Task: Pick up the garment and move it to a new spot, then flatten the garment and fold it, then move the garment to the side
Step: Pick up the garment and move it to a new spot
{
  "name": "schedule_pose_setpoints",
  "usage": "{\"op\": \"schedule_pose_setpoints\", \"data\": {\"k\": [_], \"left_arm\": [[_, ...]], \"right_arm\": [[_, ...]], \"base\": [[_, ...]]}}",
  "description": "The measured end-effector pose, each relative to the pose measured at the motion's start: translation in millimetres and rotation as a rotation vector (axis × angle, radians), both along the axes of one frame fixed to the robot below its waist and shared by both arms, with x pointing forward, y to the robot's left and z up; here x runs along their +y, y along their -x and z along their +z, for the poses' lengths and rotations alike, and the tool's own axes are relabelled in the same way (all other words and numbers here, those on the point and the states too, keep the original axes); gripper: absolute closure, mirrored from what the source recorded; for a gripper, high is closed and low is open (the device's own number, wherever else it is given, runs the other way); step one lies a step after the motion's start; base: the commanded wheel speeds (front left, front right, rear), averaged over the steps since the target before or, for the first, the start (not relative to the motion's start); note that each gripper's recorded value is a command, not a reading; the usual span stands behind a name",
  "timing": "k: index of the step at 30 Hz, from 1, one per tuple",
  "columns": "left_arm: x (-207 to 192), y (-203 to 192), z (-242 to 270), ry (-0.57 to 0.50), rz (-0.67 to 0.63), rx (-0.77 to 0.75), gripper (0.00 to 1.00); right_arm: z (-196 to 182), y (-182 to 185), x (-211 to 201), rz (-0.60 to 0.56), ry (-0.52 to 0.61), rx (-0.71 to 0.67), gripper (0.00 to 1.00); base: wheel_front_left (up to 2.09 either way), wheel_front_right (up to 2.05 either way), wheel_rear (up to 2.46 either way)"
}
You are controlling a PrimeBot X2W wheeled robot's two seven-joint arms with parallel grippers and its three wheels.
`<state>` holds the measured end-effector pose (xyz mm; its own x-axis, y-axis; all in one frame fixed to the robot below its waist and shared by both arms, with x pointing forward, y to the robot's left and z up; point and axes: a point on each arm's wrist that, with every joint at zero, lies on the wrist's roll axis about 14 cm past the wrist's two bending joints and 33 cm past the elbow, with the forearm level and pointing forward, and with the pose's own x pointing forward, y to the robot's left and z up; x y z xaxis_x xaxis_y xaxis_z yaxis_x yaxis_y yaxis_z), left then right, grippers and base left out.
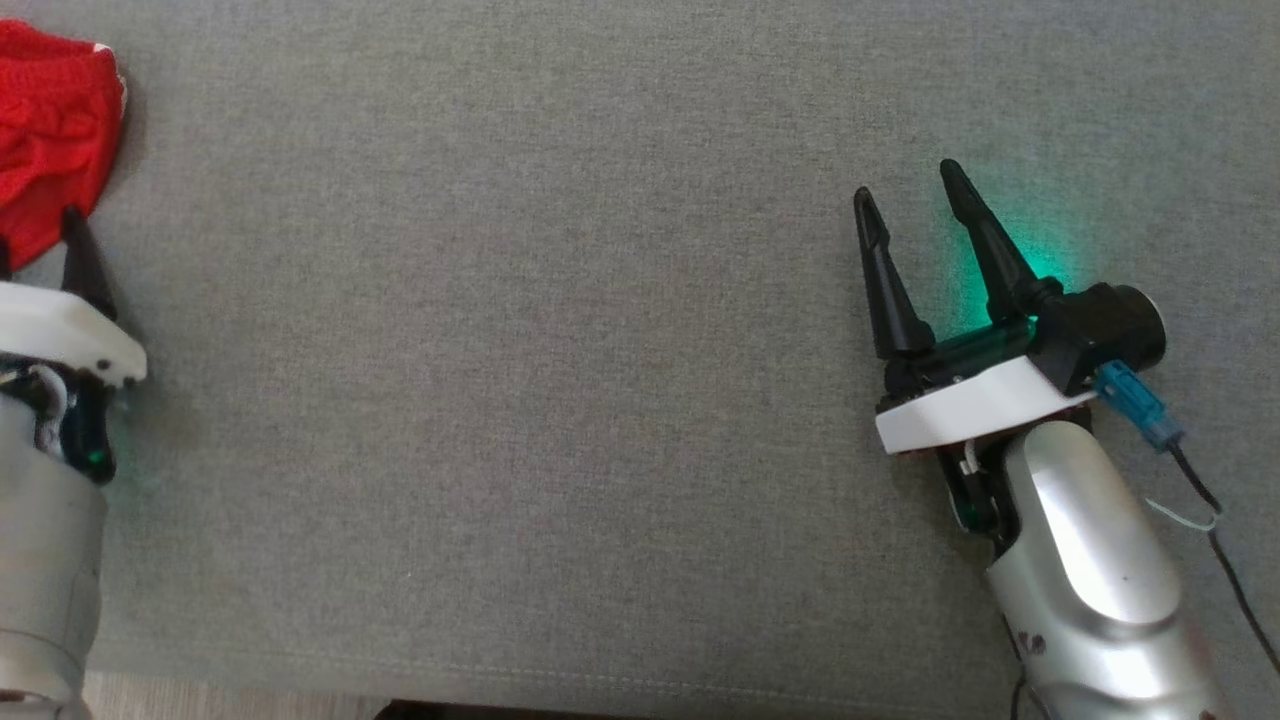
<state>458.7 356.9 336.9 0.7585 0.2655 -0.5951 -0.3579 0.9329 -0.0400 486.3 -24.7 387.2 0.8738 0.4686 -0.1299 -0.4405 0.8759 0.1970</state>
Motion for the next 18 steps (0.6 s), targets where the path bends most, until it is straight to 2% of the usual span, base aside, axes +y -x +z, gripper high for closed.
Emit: {"op": "schedule_pose_setpoints", "data": {"k": [2,3,4,5,11,15,18], "left_arm": [[-3,-4,-1,0.012,-0.005,0.005,0.00],[-3,-6,-1,0.014,-0.005,0.003,0.25],[-3,-7,-1,0.016,-0.006,0.007,0.57],[-3,-7,-2,0.019,-0.006,0.007,1.00],[-6,-15,10,-0.009,-0.053,-0.030,1.00],[-26,-44,48,-0.035,-0.139,-0.199,1.00],[-58,-73,98,-0.065,-0.271,-0.358,1.00]], "right_arm": [[-1,-1,-1,-0.003,0.000,0.001,0.00],[-1,-1,-1,-0.003,-0.001,0.001,0.00],[-2,-1,-1,-0.004,-0.001,0.003,0.00],[-3,-1,-1,-0.004,-0.002,0.004,0.00],[1,-2,-3,-0.009,0.004,-0.002,0.00],[9,-3,-11,-0.032,0.006,-0.010,0.00],[21,2,-22,-0.065,-0.002,-0.018,0.00]], "base": [[0.00,0.00,0.00],[0.00,0.00,0.00],[0.00,0.00,0.00],[0.00,0.00,0.00],[0.00,0.00,0.00],[0.00,0.00,0.00],[0.00,0.00,0.00]]}}
